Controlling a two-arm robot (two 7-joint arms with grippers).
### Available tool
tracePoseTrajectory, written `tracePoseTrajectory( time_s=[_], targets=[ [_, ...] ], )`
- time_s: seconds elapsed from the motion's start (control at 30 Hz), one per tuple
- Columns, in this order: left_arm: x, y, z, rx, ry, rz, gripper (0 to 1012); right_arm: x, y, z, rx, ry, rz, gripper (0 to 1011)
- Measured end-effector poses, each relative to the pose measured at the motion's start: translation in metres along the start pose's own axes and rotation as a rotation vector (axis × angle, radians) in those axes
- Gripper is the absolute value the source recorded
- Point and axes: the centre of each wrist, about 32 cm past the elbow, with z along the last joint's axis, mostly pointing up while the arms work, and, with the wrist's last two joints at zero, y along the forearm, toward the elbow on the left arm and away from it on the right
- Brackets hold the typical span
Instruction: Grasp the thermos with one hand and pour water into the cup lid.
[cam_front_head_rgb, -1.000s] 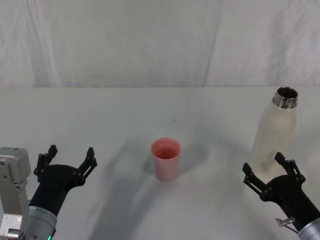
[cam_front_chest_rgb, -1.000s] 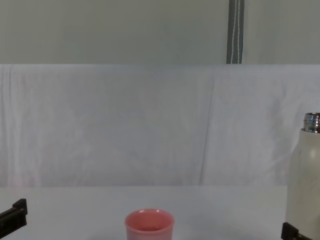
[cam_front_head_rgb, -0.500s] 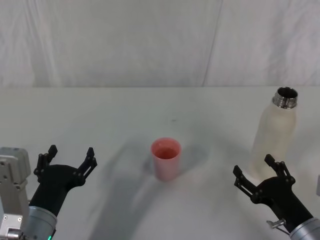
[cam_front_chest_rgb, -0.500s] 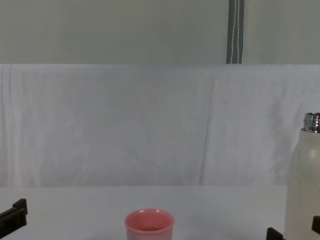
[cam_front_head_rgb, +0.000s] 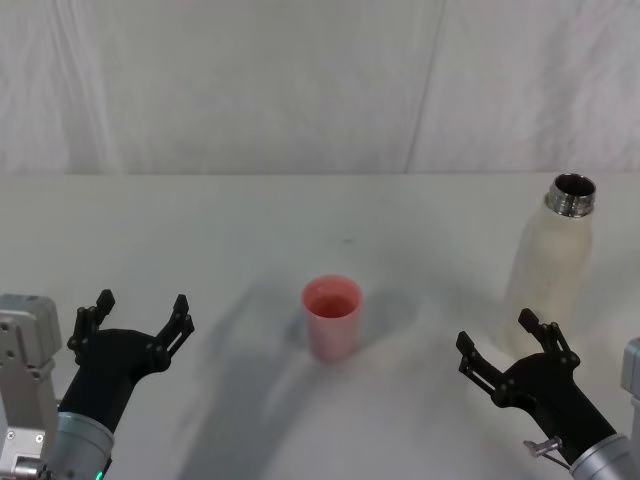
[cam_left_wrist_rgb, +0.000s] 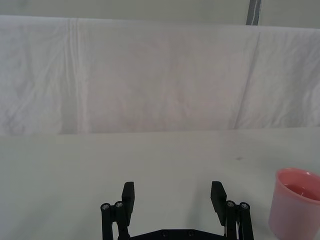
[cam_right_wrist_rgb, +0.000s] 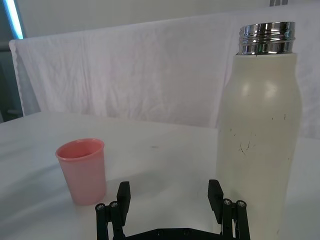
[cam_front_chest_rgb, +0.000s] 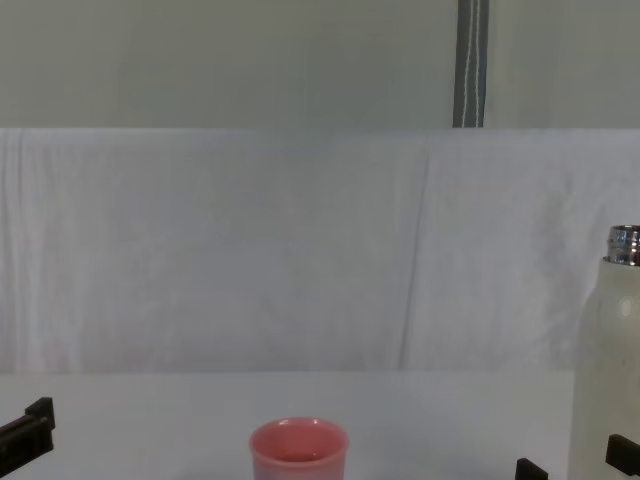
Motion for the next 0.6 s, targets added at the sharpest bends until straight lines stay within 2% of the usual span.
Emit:
tracePoseTrajectory(
  time_s=[0.6],
  targets=[
    [0.0, 0.0, 0.0, 0.0, 0.0, 0.0, 1001, 0.0006, -0.0006, 0.0, 0.001, -0.001, -0.002, 1000]
  ],
)
